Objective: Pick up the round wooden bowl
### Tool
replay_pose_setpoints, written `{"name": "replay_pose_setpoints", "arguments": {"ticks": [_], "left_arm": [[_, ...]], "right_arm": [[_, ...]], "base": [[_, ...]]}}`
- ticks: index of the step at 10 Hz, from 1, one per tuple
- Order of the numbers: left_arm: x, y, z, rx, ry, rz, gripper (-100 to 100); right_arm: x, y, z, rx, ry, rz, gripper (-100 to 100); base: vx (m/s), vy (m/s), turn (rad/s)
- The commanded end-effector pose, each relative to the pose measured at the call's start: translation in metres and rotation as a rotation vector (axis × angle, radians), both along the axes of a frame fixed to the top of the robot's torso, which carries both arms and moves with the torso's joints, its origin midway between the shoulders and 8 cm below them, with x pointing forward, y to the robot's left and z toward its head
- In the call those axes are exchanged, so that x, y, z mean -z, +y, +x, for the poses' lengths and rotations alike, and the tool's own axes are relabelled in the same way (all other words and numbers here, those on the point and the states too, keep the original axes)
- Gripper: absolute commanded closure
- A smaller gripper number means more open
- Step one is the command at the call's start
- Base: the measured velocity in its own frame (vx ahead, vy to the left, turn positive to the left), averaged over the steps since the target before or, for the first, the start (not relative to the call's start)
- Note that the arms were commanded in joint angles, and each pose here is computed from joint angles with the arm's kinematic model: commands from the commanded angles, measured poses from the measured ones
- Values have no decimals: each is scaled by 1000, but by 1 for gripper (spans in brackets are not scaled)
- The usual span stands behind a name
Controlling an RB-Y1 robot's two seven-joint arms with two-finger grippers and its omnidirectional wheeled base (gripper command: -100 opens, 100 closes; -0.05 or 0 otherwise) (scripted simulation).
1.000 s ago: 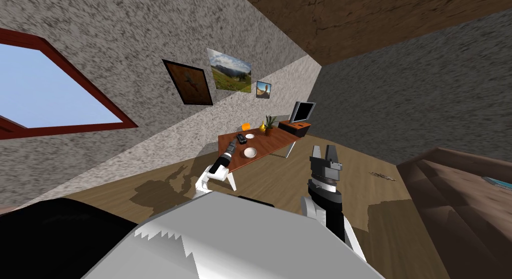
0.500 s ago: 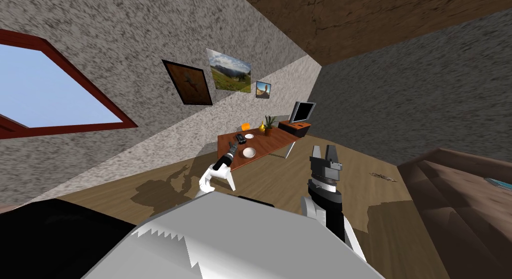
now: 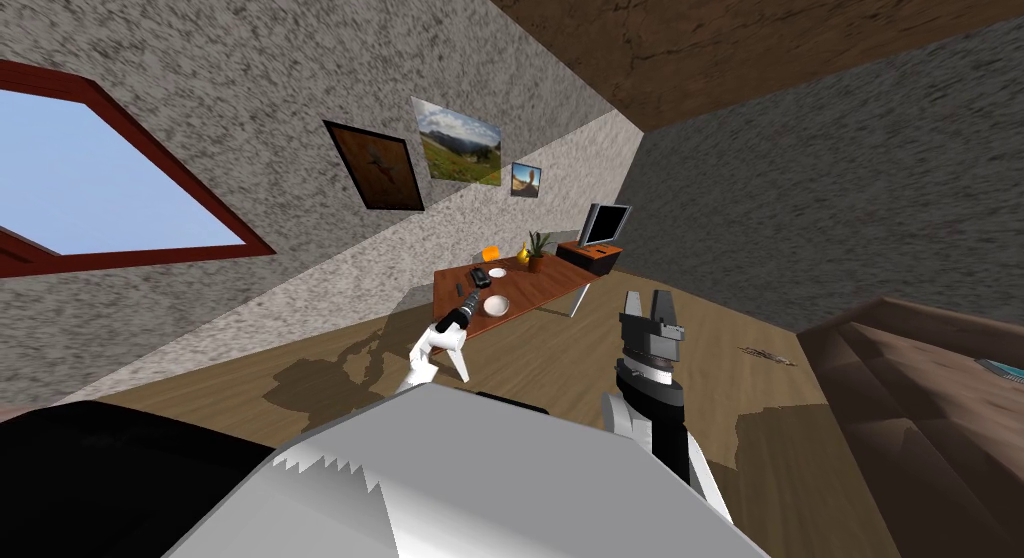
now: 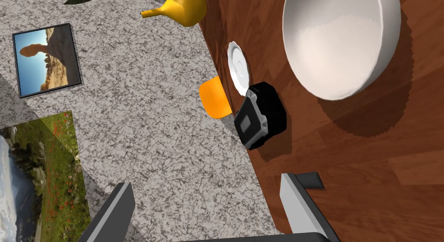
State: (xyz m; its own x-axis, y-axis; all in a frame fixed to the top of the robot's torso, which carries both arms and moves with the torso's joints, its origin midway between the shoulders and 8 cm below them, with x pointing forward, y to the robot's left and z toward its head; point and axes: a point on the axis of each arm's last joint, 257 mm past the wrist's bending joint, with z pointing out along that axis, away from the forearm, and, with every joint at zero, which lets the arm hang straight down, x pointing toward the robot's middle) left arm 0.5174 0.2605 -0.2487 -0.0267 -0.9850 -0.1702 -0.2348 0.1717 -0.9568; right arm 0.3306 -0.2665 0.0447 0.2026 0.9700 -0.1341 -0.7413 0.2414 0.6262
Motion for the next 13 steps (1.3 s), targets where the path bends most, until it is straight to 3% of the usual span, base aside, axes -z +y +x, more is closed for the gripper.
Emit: {"name": "replay_pose_setpoints", "arguments": {"ticks": [1, 2, 13], "left_arm": [[11, 1, 1, -2, 48, -7, -100], [12, 1, 1, -2, 53, -7, -100], [105, -16, 5, -12, 416, -77, -100]], "right_arm": [[0, 0, 0, 0, 0, 0, 0], [0, 0, 0, 0, 0, 0, 0], [0, 0, 0, 0, 0, 0, 0]], "base": [[15, -30, 8], [8, -12, 0], [26, -30, 10]]}}
